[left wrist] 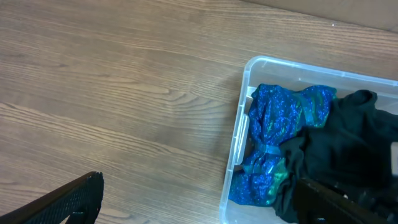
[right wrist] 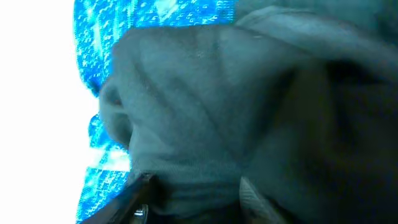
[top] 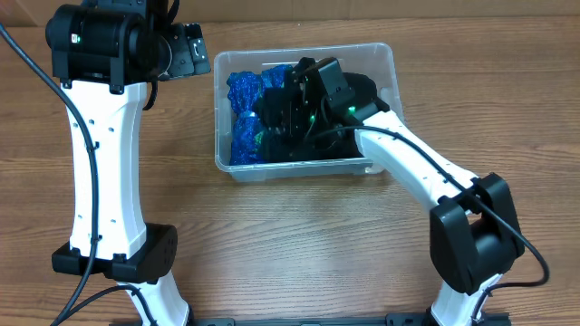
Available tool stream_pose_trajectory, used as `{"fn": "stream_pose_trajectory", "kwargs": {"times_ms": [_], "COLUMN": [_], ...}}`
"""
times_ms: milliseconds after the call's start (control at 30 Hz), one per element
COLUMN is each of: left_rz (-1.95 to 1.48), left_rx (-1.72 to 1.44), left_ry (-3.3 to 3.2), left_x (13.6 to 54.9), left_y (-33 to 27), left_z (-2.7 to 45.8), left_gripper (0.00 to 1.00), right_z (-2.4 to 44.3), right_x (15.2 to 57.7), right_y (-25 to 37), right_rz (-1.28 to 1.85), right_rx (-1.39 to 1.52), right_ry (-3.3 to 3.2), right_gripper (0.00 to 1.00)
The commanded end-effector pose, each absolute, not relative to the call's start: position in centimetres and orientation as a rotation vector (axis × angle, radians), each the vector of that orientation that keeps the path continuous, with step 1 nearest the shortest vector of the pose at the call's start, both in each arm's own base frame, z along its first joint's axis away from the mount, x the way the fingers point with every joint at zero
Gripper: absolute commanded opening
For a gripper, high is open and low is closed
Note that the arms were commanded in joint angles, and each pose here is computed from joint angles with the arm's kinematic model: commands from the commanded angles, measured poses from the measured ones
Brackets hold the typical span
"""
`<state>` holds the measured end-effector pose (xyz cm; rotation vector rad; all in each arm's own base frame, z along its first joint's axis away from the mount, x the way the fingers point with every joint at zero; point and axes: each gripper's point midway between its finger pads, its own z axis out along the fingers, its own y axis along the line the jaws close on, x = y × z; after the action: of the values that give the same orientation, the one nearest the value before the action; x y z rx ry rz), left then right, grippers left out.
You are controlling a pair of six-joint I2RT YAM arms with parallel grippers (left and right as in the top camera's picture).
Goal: Pack container
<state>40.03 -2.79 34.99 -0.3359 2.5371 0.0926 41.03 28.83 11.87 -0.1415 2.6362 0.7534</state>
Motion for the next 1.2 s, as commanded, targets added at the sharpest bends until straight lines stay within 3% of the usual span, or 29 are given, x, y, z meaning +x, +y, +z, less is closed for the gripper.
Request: {"fn": "stream_pose_trajectory", "kwargs": {"times_ms": [0, 33, 67, 200, 633, 900, 1167], "left_rz": [0.117, 0.117, 0.117, 0.117, 0.117, 0.117, 0.117], "left_rx": [-0.335, -0.335, -0.335, -0.335, -0.335, -0.335, -0.335], "left_ry": [2.533, 2.533, 2.533, 2.533, 2.533, 2.533, 2.533], "left_x": [40.2, 40.2, 40.2, 40.2, 40.2, 40.2, 40.2], "left_y": [-2.4, -2.4, -2.4, -2.4, -2.4, -2.4, -2.4], "left_z": [35.0, 35.0, 35.0, 35.0, 35.0, 35.0, 35.0], "left_gripper": [1.0, 1.0, 1.0, 1.0, 1.0, 1.0, 1.0], "right_z": [18.7, 20.8, 24.6, 31.6, 41.8, 42.8, 38.9], "right_x": [40.4, 39.9, 38.6, 34.6, 28.3, 26.3, 21.7], "right_y": [27.8, 27.6, 26.8, 23.7, 12.6, 6.8, 0.5], "right_rz": [0.777, 0.778, 0.782, 0.771, 0.449, 0.257, 0.137], "right_rx": [-0.158, -0.191, -0.232, -0.223, -0.122, 0.053, 0.255], "right_ry": [2.54, 2.504, 2.441, 2.328, 2.014, 1.943, 1.896], "right_gripper": [0.64, 0.7, 1.0, 1.0, 1.0, 1.0, 1.0]}}
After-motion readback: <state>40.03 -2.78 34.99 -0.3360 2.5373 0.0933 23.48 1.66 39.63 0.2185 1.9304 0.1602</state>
